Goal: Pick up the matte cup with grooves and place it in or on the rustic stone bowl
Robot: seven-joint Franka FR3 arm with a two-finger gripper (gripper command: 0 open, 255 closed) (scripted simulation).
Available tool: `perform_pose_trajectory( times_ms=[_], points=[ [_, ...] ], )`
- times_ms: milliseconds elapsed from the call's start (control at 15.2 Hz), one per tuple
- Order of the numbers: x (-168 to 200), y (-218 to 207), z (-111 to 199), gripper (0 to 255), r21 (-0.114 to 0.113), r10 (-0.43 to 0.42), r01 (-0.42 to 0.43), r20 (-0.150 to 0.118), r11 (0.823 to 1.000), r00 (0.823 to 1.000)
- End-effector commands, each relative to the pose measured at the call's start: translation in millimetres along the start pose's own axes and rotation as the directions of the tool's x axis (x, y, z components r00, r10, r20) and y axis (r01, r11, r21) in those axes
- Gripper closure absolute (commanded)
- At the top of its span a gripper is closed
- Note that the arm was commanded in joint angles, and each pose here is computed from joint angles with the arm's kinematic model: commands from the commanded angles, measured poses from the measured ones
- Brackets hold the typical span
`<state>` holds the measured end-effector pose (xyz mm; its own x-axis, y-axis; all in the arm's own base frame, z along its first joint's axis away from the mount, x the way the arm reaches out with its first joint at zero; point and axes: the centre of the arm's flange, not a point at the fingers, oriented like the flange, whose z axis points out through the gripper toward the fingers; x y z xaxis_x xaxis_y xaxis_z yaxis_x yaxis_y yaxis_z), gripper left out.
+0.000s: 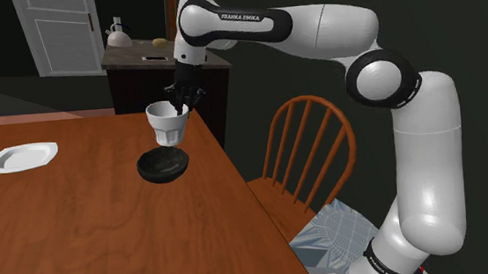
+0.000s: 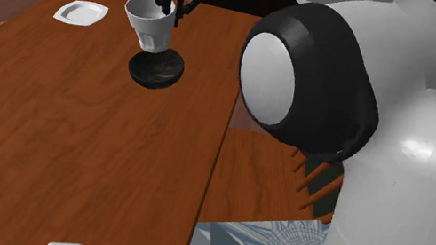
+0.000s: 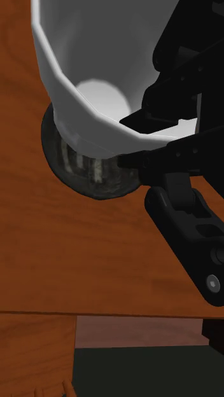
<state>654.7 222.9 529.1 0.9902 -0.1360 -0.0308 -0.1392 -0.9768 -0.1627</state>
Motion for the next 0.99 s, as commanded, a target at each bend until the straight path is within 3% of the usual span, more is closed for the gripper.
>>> perform_pose_trajectory(
  times_ms=[0,132,924],
  points=[
    [23.4,-9.1,-0.2,255,0.0,0.001,-0.001,0.0,1.0,1.0],
    [43.2,-15.7,-1.6,255,0.0,0.001,-0.001,0.0,1.0,1.0],
    [45.1,-5.4,60.9,255,0.0,0.001,-0.001,0.0,1.0,1.0]
  ],
)
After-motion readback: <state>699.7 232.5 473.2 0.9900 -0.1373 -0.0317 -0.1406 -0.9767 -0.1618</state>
